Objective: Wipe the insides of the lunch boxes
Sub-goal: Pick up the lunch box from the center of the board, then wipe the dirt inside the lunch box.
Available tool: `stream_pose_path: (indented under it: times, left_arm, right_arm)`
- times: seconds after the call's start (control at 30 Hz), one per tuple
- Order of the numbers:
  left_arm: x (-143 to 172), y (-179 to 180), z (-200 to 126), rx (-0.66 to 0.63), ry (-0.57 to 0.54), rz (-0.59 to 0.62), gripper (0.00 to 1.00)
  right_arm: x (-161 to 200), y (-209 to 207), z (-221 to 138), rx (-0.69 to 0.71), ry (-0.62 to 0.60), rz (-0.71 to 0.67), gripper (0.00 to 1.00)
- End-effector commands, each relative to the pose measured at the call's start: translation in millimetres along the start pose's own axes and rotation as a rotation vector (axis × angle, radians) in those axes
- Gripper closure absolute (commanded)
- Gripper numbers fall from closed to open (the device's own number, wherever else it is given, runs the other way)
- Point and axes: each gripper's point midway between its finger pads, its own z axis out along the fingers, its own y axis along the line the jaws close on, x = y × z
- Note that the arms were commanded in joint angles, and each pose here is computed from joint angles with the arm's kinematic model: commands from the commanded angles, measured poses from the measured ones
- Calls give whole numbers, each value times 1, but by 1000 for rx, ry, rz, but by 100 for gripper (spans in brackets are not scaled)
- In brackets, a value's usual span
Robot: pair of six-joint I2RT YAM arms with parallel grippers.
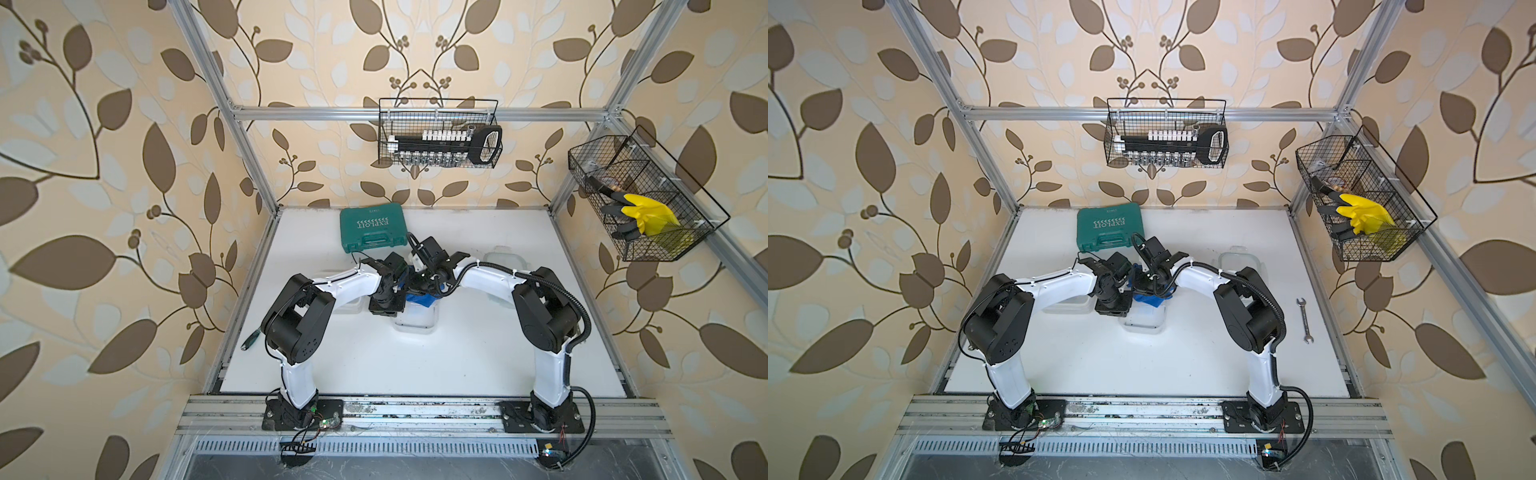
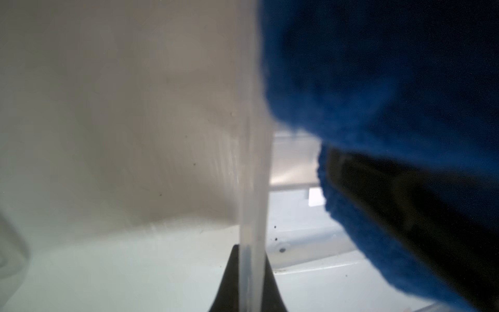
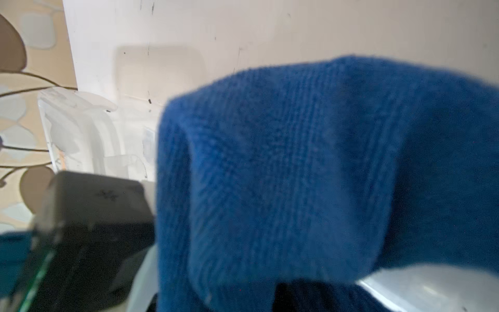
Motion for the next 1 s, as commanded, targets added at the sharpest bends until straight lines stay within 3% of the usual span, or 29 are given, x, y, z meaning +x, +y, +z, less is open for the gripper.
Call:
stream_pose_path:
  times: [0.0,0.23,0.73,0.97]
  left_arm:
    - [-34,-18,-33,8,-173,84,100]
    - [-41,-8,-60,-35,-311,88,100]
    - [-62,-4,-106,-54,-544,89,100]
    - [-77,-4,-131,-73,-646,76,100]
  right_arm:
    - [8,0,16,-10,51,72,100]
    - [11,4,35,-29,91,105,100]
    - [66,36,48,-121,292,48,100]
    - [102,21,49,-20,396,-24,100]
